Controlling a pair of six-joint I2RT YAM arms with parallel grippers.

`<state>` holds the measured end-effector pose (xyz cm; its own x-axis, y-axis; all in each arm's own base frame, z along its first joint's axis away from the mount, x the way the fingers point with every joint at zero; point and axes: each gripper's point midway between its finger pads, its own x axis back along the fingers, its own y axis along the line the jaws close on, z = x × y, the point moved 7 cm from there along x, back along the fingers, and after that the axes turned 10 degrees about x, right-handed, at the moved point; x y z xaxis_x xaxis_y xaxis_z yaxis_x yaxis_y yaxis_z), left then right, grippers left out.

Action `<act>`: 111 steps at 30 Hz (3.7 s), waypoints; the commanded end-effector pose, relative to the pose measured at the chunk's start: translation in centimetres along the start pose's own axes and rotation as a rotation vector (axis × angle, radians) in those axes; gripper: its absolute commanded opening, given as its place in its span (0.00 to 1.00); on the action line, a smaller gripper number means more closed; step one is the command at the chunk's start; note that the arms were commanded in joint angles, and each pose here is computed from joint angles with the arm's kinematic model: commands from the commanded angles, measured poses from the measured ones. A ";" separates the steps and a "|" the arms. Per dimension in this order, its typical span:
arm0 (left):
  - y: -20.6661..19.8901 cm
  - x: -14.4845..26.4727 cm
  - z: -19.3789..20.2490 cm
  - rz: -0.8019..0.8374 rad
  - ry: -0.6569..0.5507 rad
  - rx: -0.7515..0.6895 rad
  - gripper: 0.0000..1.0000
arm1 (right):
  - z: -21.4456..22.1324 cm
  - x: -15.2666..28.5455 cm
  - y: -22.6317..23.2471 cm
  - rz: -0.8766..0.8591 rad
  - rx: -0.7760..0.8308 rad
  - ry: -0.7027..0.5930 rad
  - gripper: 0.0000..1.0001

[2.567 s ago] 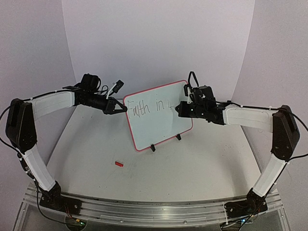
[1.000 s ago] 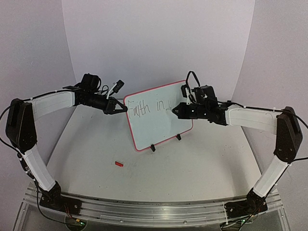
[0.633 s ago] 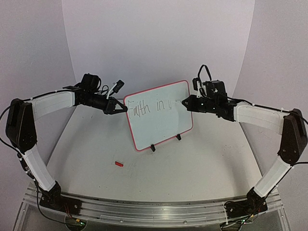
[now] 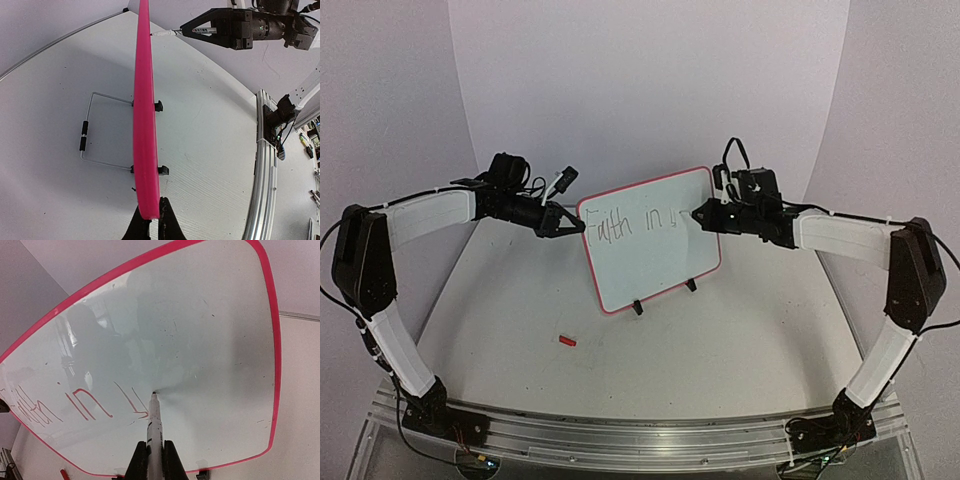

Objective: Write a sentence on the whiteboard

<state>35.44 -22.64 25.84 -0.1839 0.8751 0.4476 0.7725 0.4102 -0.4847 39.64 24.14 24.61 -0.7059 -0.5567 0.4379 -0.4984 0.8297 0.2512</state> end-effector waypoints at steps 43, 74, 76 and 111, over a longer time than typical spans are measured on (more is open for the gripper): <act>-1.0 -0.7 0.9 0.017 0.062 0.000 0.00 | -2.4 0.2 0.2 0.014 0.044 -0.065 0.00; -0.8 -0.9 1.2 0.017 0.068 0.008 0.00 | -2.6 0.6 0.0 0.039 0.057 -0.075 0.00; -0.8 -0.9 1.2 0.017 0.069 0.007 0.00 | -2.6 0.3 -0.1 0.038 0.056 -0.071 0.00; -1.0 -0.7 1.0 0.014 0.063 -0.002 0.00 | -0.8 -0.3 -1.6 0.151 0.046 -0.017 0.00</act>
<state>35.38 -22.75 25.81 -0.1840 0.8737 0.4503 0.7724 0.4118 -0.4835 40.22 23.14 23.53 -0.7504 -0.4567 0.4778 -0.4304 0.8863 0.1712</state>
